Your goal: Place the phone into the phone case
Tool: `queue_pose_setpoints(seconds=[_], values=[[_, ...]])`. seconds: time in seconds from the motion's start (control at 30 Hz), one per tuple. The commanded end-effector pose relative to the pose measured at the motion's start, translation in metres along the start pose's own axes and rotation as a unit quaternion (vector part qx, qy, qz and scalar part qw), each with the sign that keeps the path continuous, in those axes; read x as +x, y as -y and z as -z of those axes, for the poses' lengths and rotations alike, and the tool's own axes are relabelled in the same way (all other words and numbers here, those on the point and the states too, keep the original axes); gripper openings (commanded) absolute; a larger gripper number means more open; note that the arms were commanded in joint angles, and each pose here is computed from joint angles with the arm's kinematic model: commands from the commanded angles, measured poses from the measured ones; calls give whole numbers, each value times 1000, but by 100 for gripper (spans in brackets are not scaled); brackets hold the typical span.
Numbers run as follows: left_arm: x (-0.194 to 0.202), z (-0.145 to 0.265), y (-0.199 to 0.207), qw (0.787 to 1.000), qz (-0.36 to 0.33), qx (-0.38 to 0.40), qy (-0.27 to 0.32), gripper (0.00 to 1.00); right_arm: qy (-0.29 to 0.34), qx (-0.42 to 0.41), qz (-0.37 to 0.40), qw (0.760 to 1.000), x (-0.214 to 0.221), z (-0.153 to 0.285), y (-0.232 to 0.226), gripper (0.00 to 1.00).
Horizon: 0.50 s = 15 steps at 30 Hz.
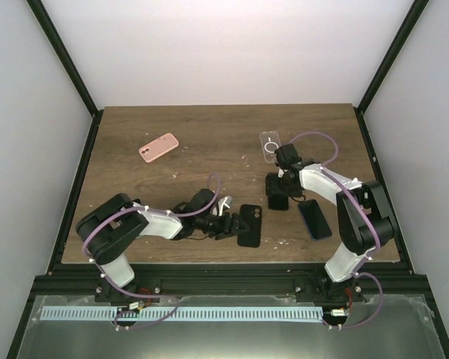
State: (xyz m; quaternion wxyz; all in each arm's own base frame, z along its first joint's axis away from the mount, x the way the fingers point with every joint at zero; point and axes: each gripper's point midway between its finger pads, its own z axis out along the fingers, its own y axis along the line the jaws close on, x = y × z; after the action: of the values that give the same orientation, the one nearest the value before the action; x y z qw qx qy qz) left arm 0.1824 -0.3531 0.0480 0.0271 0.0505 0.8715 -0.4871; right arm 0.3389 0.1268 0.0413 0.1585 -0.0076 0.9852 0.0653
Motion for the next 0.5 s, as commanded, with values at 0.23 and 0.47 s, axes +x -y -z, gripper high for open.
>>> queue_pose_setpoints(seconds=[0.23, 0.47], values=[[-21, 23, 21, 998, -26, 4, 60, 79, 23, -85, -10, 996, 21, 50, -57, 61], [-37, 75, 18, 986, -61, -71, 141, 100, 22, -156, -23, 987, 45, 66, -99, 60]])
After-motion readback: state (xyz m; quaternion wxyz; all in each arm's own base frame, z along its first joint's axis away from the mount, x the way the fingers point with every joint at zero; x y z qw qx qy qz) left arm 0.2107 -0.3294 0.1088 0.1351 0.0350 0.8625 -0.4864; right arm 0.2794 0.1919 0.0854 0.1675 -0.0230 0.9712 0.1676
